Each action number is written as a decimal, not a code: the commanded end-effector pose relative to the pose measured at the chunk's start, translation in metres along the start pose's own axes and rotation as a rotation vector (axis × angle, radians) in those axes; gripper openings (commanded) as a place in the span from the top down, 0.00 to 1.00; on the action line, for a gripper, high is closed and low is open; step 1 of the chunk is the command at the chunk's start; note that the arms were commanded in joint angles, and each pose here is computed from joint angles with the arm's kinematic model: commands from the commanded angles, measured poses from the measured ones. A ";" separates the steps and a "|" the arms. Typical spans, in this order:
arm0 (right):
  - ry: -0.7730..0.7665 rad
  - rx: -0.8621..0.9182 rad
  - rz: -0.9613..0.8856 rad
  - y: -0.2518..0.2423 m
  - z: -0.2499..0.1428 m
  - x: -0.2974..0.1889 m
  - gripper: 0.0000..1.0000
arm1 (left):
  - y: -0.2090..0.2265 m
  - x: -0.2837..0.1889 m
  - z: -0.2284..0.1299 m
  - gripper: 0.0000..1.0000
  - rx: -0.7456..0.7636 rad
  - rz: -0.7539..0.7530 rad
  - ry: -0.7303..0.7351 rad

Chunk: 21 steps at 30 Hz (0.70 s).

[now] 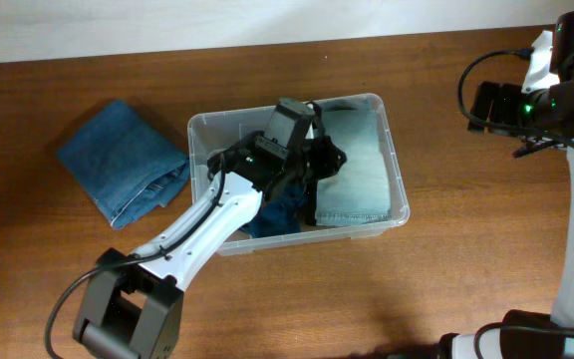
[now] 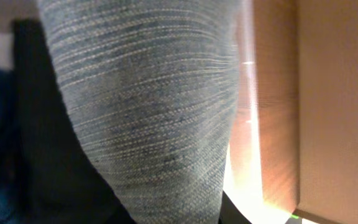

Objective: Pack container
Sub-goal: 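Grasp the light-blue jeans with the left gripper and lift them over the bin, then lower the light-blue jeans into the bin's right side and release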

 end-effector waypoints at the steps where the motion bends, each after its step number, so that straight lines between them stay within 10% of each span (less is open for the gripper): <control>1: -0.026 0.005 0.016 0.002 0.002 -0.009 0.01 | -0.001 0.000 -0.001 1.00 -0.049 0.025 0.002; 8: -0.021 0.005 0.015 0.002 0.001 -0.009 0.01 | 0.009 -0.011 0.020 0.32 0.074 0.050 -0.054; 9: -0.019 0.005 0.022 0.003 0.001 -0.009 0.01 | 0.011 -0.026 0.038 0.05 0.126 0.054 -0.095; 16: -0.019 0.005 0.025 0.003 0.001 -0.009 0.01 | 0.043 -0.135 0.117 0.01 0.167 0.161 -0.329; 21: -0.020 0.004 0.026 0.004 0.001 -0.009 0.01 | 0.144 -0.255 0.149 0.01 -0.045 0.422 -0.531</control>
Point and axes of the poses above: each gripper's point midway between its finger pads, its own x axis out along the fingers, its own y axis along the line the jaws close on, z = x × y, the point moved 1 cm from there along -x, back along the fingers, and after that the axes turned 7 degrees about x, right-handed, at the moved point
